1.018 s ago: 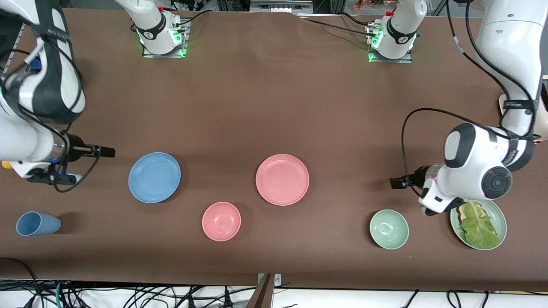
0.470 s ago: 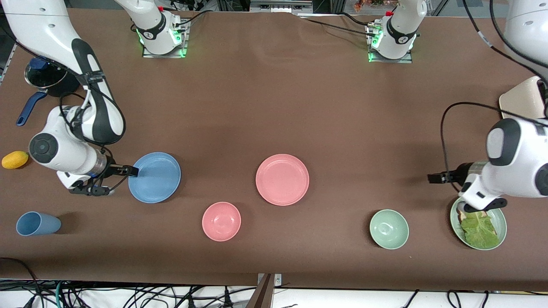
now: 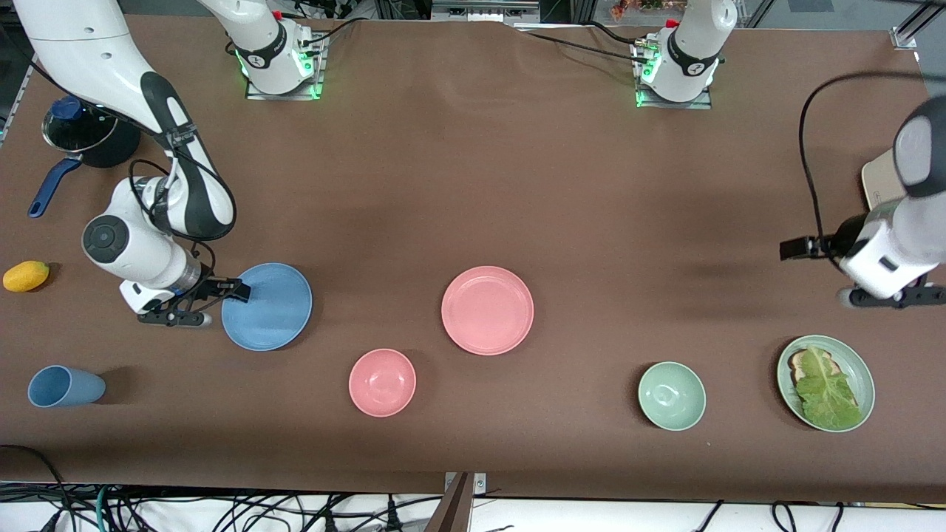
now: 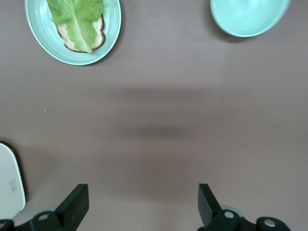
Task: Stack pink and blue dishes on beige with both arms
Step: 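Release the pink plate with the left gripper while the right gripper reaches the blue plate, then grasp the blue plate rim with the right gripper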
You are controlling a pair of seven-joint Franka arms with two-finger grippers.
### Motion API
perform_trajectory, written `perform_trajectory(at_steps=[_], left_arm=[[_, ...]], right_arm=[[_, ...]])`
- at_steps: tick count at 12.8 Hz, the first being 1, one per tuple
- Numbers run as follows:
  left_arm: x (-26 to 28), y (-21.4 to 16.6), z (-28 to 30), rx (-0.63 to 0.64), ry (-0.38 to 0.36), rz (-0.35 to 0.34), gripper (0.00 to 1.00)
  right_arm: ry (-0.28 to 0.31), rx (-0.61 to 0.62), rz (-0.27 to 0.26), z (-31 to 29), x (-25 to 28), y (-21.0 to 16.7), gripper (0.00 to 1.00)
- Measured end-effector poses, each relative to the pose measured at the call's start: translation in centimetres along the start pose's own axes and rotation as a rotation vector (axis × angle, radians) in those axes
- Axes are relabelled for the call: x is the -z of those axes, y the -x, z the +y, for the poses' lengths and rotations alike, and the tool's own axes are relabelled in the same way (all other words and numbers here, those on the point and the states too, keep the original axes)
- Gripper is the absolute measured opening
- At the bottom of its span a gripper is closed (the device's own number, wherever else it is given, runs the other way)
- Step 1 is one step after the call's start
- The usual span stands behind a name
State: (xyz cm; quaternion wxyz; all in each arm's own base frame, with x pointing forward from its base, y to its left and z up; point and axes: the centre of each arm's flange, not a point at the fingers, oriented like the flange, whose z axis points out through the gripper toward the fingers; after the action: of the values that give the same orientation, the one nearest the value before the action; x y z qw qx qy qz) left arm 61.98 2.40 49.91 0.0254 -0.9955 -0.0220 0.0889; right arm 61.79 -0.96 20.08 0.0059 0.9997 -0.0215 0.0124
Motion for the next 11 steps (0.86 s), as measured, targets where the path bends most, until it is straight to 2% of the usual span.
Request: perform_trajectory(at_steps=[1, 3, 6, 7, 8, 9, 10, 11], left_arm=[[2.0, 1.4, 0.3, -0.006, 0.001, 0.029, 1.00], [5.4, 3.9, 0.5, -0.017, 0.004, 0.082, 1.00], [8.4, 6.9, 0.1, -0.040, 0.007, 0.133, 1.00], [8.3, 7.7, 0.0, -0.052, 0.008, 0.129, 1.00], [7.9, 8.5, -0.1, -0.061, 0.010, 0.123, 1.00], [7.6, 8.9, -0.1, -0.066, 0.011, 0.123, 1.00], [7.6, 9.1, -0.1, -0.068, 0.012, 0.129, 1.00], [7.7, 9.2, -0.2, -0.068, 0.012, 0.134, 1.00]], right_arm=[[0.000, 0.000, 0.002, 0.0, -0.3, 0.3, 0.88], [0.000, 0.008, 0.004, 0.0, -0.4, 0.4, 0.80], [0.000, 0.011, 0.008, 0.0, -0.2, 0.3, 0.46], [0.000, 0.010, 0.007, 0.1, -0.2, 0.3, 0.46], [0.000, 0.008, 0.007, 0.2, -0.2, 0.3, 0.35], [0.000, 0.005, 0.007, 0.4, -0.2, 0.3, 0.30], [0.000, 0.004, 0.007, 0.5, -0.2, 0.3, 0.30], [0.000, 0.003, 0.007, 0.6, -0.2, 0.3, 0.22]])
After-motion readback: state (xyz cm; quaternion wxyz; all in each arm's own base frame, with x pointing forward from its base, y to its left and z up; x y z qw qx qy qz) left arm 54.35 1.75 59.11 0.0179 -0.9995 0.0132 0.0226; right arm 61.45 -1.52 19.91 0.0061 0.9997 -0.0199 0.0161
